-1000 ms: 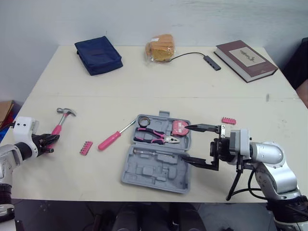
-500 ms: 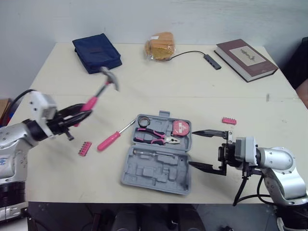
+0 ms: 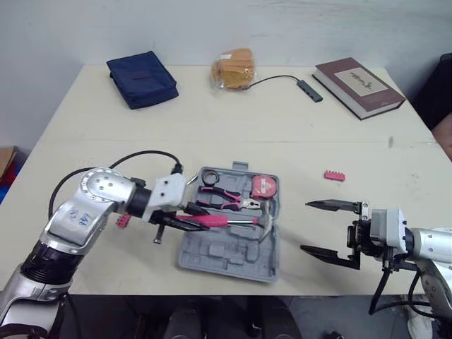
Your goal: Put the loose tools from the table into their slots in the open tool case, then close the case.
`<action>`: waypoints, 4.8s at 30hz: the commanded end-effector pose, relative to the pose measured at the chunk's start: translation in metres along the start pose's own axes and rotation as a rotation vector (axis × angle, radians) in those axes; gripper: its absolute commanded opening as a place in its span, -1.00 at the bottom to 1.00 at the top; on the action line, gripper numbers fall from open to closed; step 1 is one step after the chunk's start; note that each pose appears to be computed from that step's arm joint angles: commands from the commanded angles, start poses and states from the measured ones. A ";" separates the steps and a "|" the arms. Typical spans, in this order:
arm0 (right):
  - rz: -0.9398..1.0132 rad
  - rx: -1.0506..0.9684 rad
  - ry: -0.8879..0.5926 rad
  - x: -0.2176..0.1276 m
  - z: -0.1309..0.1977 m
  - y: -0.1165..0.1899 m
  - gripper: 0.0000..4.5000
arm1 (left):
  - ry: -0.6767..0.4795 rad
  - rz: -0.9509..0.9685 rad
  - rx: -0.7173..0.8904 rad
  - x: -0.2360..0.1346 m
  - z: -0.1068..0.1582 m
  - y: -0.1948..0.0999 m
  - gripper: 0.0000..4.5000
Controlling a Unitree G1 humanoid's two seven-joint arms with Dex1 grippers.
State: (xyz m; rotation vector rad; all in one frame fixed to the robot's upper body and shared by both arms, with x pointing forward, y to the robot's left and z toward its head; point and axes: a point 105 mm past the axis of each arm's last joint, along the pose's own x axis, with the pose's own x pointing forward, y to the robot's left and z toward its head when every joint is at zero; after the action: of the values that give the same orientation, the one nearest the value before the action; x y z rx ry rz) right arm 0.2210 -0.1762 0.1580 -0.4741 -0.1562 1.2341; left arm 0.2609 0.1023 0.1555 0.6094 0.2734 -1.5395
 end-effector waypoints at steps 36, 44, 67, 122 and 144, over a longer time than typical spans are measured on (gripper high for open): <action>-0.049 -0.050 -0.011 0.009 0.005 0.001 1.00 | -0.233 -0.031 0.194 0.025 0.032 0.002 -0.16; -0.043 -0.052 -0.012 0.011 0.003 0.000 1.00 | -0.239 0.012 0.090 0.049 -0.001 0.004 -0.98; -0.032 -0.051 -0.014 0.014 0.004 0.000 1.00 | 0.031 -0.089 0.038 0.081 -0.039 -0.009 -0.98; -1.022 -0.025 0.550 -0.263 -0.074 -0.017 1.00 | -0.020 1.548 -0.339 -0.272 -0.172 -0.091 0.95; -0.400 -0.124 -0.140 -0.034 -0.016 -0.068 1.00 | -0.223 1.308 -0.415 -0.169 -0.106 -0.069 0.95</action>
State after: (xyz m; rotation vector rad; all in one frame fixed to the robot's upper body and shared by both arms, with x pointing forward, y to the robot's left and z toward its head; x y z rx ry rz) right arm 0.2758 -0.2429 0.1670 -0.4500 -0.3822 0.8244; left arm 0.2119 0.3114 0.1399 0.1758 -0.0124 -0.2724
